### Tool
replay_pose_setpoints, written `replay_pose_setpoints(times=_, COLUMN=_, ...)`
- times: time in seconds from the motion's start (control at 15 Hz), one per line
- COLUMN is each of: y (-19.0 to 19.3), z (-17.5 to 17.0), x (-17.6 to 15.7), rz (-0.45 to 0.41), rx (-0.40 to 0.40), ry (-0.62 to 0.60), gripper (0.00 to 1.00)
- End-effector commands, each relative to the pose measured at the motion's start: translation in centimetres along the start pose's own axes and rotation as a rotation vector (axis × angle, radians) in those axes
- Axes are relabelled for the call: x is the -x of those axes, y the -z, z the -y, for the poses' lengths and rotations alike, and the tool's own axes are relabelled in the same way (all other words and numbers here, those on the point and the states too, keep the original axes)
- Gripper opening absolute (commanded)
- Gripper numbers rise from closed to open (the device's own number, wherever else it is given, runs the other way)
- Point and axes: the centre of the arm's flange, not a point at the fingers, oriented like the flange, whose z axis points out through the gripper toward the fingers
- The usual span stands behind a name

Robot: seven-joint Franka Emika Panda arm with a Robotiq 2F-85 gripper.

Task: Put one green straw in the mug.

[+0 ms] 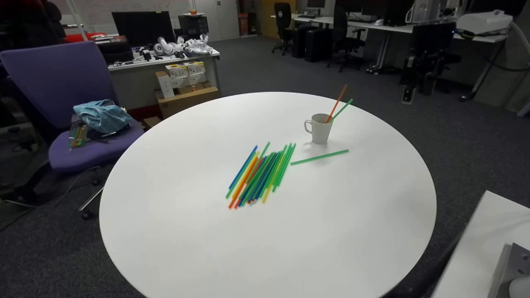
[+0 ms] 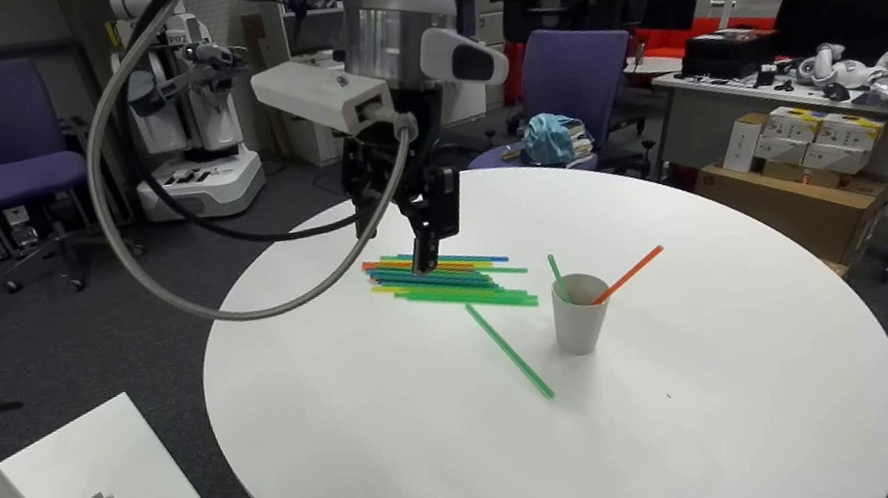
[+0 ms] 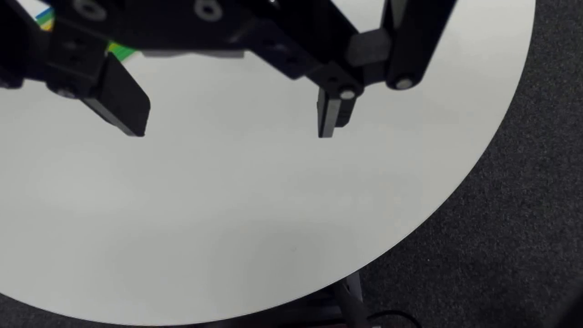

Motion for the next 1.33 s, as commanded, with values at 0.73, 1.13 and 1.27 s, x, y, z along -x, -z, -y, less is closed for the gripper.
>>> replay_pose_setpoints(times=0.73, y=-7.6, z=3.2, x=-13.9, rz=-0.088, rx=0.047, ry=-0.312, gripper=1.0)
replay_pose_setpoints(times=1.13, y=-8.3, z=4.5, x=-15.1, rz=-0.203, rx=0.02, ry=-0.627, gripper=1.0)
replay_pose_setpoints(times=1.27, y=-8.3, z=4.4, x=-15.4, rz=-0.221, rx=0.001, ry=-0.734, gripper=1.0)
